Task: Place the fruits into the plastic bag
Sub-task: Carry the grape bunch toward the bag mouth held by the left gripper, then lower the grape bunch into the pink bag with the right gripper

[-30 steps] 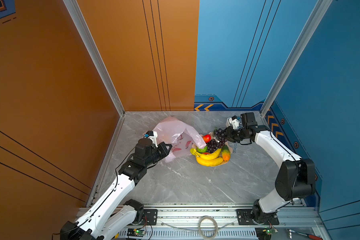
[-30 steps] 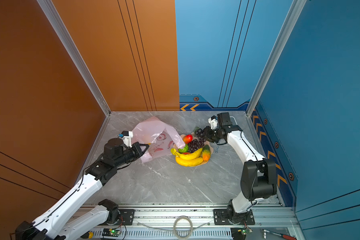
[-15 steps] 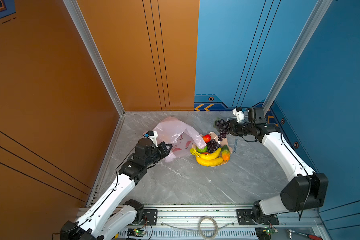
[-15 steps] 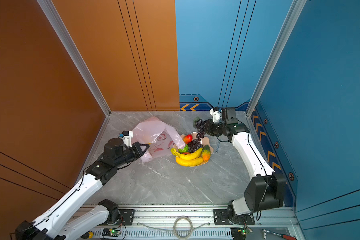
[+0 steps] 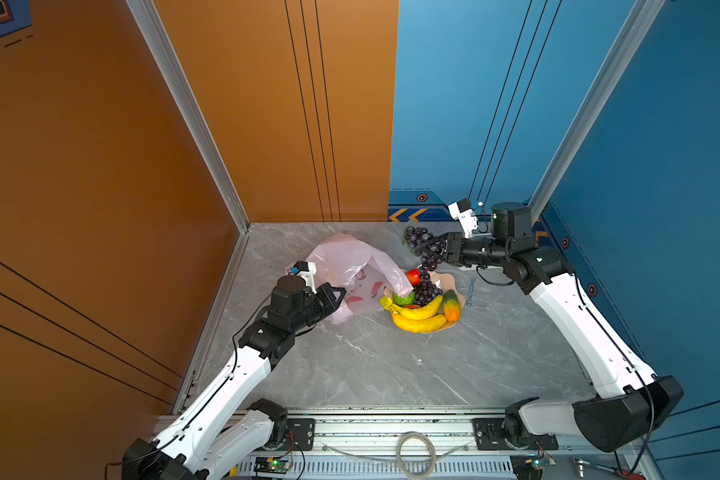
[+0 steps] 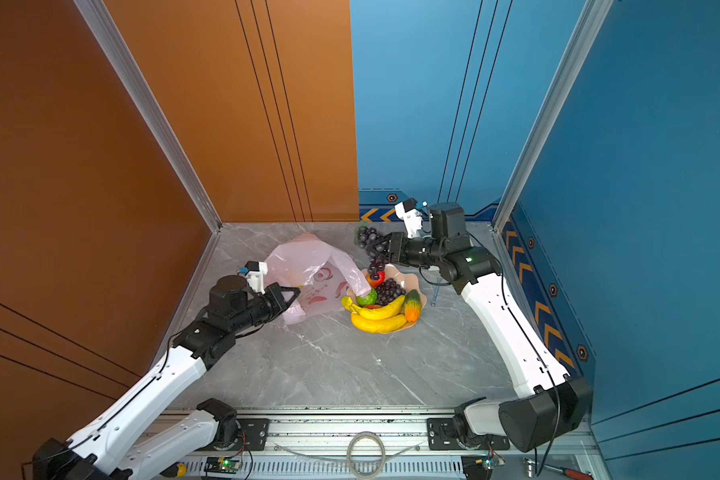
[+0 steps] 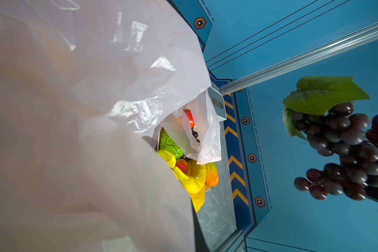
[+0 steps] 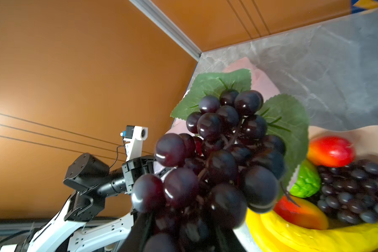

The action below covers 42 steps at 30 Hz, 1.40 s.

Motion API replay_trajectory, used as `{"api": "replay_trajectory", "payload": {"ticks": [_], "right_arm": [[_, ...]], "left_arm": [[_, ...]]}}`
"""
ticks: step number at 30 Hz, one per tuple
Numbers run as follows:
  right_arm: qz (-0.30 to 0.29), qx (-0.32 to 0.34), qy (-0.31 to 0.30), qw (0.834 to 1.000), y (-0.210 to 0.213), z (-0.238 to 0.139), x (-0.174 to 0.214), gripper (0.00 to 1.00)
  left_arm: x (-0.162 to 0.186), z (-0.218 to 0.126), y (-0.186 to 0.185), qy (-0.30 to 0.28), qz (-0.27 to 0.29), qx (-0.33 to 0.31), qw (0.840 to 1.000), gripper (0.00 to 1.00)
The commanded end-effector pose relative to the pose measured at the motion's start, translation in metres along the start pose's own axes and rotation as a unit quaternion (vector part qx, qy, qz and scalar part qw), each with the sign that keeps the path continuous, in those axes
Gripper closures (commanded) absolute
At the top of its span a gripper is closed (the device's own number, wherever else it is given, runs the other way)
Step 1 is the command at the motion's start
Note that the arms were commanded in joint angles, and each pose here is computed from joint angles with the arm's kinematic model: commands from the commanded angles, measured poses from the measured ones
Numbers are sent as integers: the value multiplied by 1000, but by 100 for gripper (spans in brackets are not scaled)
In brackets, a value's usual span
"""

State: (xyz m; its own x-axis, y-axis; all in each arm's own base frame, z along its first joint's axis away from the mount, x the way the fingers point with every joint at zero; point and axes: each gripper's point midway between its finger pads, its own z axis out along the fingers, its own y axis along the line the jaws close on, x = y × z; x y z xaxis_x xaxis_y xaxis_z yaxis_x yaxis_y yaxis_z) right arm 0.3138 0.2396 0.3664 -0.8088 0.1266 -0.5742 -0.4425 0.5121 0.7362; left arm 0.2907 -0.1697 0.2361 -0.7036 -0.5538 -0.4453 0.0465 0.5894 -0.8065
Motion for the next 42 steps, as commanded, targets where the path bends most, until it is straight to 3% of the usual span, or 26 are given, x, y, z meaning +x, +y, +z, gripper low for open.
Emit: {"api": "replay_trajectory", "payload": {"ticks": [1, 8, 20, 29, 42], "right_arm": [[-16, -43, 17, 999, 33, 2, 10, 66], [-35, -65, 71, 995, 47, 32, 46, 66], [-28, -52, 153, 986, 27, 83, 100, 66], [-5, -25, 192, 981, -4, 111, 121, 66], [29, -10, 213, 977, -23, 151, 117, 66]], "left_arm": [[-7, -1, -11, -7, 1, 19, 1000, 100], [-7, 1, -13, -5, 1, 22, 1000, 100], [-10, 0, -21, -5, 5, 30, 1000, 100], [-7, -5, -23, -3, 8, 36, 999, 100], [3, -12, -34, 14, 26, 62, 998, 100]]}}
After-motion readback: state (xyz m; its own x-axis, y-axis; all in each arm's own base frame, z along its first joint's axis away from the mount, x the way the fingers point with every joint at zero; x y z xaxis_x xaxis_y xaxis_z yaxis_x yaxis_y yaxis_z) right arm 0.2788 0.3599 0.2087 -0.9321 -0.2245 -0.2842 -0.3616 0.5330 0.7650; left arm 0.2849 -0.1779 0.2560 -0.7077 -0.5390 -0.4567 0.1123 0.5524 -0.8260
